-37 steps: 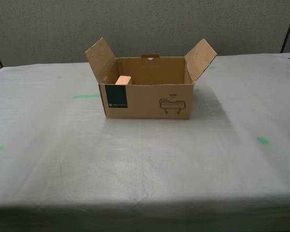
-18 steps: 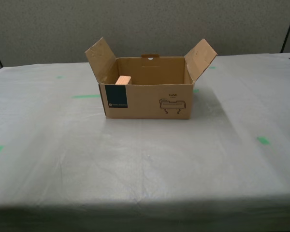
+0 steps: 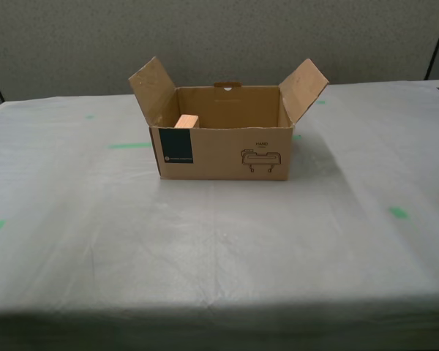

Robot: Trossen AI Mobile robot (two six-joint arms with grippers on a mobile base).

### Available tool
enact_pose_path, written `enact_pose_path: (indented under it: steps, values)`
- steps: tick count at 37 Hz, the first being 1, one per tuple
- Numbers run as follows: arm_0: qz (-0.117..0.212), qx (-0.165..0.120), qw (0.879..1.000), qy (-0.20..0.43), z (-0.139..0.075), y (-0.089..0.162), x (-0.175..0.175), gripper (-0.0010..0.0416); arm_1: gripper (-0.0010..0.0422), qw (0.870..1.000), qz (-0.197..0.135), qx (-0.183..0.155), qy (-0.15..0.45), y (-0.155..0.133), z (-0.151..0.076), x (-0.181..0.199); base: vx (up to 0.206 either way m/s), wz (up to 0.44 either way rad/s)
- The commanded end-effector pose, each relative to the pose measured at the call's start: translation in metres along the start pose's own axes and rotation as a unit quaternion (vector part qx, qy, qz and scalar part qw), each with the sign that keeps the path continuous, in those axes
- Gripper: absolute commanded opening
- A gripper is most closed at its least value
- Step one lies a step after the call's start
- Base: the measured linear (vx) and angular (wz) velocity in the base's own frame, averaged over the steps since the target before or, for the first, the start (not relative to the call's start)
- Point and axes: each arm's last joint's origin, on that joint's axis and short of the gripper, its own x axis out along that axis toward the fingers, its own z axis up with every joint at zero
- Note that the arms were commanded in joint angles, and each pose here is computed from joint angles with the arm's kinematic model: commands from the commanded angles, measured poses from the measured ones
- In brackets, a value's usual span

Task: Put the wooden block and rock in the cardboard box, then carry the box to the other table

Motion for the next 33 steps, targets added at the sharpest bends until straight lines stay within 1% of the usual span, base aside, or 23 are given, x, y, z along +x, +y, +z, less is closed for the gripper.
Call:
enact_pose_path:
  steps: [1,33]
  values:
    - [0.000,0.000,1.000,-0.001,0.0004,0.0000,-0.0001,0.0390,0.0286,1.000,0.001,0.001,-0.001,0.0000,0.0004,-0.0003,0.000,0.000]
    - [0.000,0.000,1.000,-0.001,0.0004,0.0000,-0.0001,0.0389,0.0286,1.000,0.001,0.001,-0.001,0.0001,0.0004,-0.0003,0.000,0.000]
